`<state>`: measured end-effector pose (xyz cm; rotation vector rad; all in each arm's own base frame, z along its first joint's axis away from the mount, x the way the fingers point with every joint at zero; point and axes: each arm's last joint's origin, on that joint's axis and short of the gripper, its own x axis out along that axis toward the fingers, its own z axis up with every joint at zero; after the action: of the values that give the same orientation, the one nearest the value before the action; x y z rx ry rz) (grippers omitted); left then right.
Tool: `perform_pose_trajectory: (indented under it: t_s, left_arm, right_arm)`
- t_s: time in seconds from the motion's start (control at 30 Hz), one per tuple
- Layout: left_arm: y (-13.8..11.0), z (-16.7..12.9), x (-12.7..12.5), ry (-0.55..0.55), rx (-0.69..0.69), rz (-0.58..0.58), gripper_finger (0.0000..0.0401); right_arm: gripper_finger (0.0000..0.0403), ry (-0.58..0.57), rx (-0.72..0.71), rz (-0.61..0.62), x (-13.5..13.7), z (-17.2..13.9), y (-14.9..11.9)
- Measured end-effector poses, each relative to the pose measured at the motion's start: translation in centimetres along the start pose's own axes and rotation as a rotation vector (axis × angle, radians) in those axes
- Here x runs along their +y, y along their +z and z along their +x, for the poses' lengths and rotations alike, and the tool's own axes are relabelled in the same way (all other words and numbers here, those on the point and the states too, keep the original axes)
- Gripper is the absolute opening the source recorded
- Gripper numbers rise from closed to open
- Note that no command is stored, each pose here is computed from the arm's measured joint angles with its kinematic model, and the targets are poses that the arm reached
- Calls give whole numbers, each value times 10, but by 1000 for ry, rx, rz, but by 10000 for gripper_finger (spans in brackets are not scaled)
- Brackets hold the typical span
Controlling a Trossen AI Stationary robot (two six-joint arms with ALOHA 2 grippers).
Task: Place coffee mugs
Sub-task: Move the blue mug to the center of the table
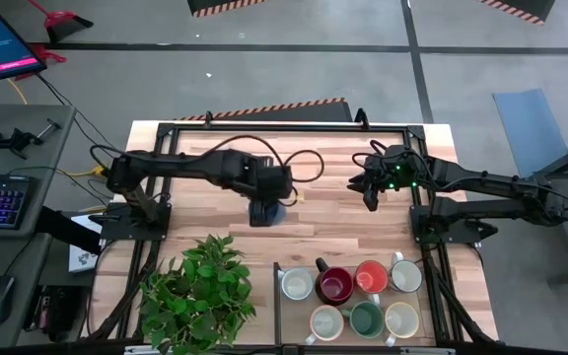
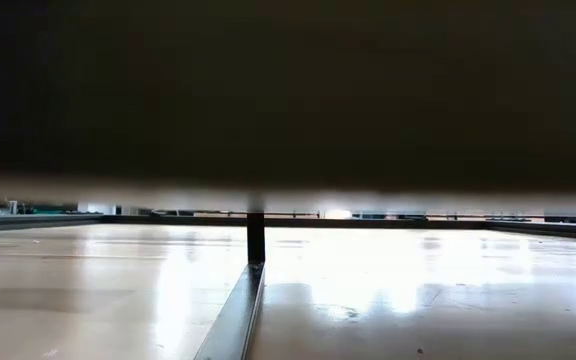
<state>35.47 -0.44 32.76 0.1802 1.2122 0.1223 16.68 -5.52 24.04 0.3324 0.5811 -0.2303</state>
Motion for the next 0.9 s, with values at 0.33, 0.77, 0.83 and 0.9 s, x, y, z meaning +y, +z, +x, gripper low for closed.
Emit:
perform_pose_trajectory:
  t_s: [0.33,0.77,0.83,0.9]
  left_arm:
    - [12,-29,-2,8,-104,-2,5]
    - [35,17,-5,-16,-108,95,5]
    - [37,26,0,-12,-99,92,5]
    - [37,35,4,-27,-75,85,5]
  right_arm:
    - [85,0,2,-4,0,0,0]
    - [85,-16,-2,0,0,0,0]
    - [85,-36,-5,0,-1,0,0]
    - [85,-41,-7,-3,-1,0,0]
